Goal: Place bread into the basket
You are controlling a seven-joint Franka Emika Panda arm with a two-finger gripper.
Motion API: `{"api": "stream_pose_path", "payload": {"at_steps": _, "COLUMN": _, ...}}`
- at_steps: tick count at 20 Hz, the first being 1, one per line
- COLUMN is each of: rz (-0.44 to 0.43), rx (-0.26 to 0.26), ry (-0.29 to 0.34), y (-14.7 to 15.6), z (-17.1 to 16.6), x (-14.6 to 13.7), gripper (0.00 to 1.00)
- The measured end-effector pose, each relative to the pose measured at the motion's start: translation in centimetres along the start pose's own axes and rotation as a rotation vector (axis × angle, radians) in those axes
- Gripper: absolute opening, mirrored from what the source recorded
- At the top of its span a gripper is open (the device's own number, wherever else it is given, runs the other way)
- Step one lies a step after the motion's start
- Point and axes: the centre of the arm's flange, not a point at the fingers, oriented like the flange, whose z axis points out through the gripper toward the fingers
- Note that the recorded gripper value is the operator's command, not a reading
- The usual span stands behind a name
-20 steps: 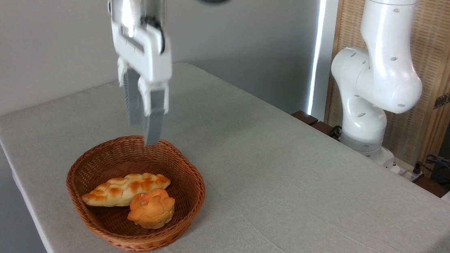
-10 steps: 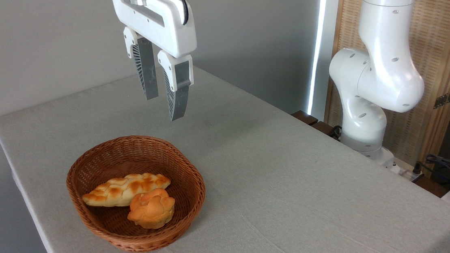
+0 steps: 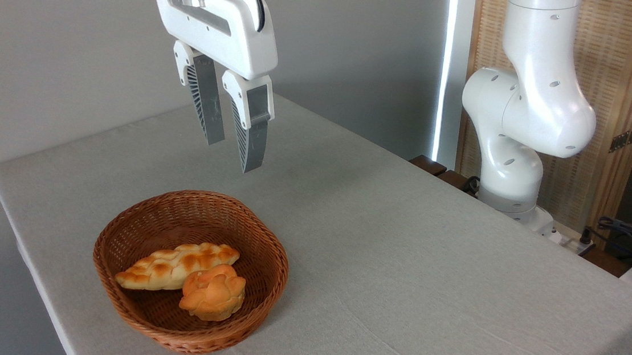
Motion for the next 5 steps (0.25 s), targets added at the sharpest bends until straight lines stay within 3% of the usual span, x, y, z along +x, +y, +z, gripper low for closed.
{"api": "stream_pose_path", "payload": {"at_steps": 5, "rz": 0.000, "rx": -0.002, "ry": -0.004, "y": 0.50, "z": 0.03, "x": -0.66, "gripper": 1.00}}
